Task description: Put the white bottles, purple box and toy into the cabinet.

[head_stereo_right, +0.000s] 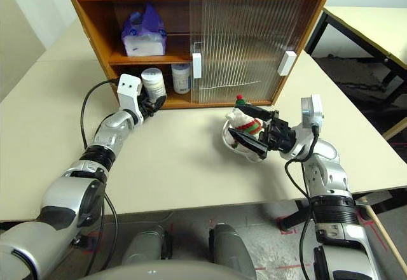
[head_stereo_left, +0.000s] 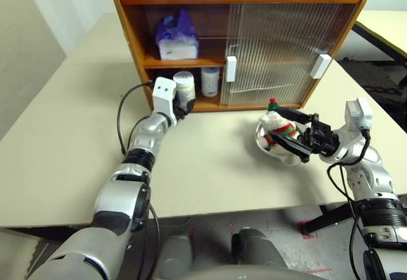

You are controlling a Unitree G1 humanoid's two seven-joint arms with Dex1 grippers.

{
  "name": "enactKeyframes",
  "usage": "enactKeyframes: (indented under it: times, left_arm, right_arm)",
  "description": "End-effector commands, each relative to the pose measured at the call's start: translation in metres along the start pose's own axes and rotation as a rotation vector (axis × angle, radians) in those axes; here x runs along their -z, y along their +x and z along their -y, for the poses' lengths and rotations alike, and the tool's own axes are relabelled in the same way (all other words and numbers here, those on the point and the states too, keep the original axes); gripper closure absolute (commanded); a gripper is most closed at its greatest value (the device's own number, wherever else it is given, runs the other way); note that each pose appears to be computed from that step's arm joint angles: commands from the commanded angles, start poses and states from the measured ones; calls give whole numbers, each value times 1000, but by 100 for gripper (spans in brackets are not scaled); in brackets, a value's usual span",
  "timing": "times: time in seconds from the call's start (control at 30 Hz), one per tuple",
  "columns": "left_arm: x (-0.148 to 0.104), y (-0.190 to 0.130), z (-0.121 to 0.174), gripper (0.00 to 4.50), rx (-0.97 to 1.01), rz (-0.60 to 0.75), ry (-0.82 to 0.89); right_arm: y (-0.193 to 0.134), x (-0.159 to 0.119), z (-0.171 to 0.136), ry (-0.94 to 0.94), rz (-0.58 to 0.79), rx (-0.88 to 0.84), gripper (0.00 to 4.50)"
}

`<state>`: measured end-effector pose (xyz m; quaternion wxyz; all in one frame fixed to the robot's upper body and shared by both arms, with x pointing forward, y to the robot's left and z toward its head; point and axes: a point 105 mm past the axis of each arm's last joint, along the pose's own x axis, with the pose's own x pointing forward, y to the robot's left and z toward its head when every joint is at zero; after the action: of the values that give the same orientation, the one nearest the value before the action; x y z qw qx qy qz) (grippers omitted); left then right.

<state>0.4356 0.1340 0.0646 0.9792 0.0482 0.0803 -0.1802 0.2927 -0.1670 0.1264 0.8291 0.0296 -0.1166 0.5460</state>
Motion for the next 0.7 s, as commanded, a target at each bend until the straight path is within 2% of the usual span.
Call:
enactKeyframes:
  times: [0.03, 0.4, 0.7]
  left_arm:
    - [-19, 8, 1, 150, -22, 42, 12]
    - [-18, 11, -8, 150, -81, 1, 12]
    - [-13, 13, -4, 150, -75, -25, 6]
  right_arm:
    - [-2, -3, 0, -12, -12, -1, 0]
    - [-2, -3, -2, -18, -17, 5, 0]
    - [-5, -2, -2, -13, -22, 15, 0]
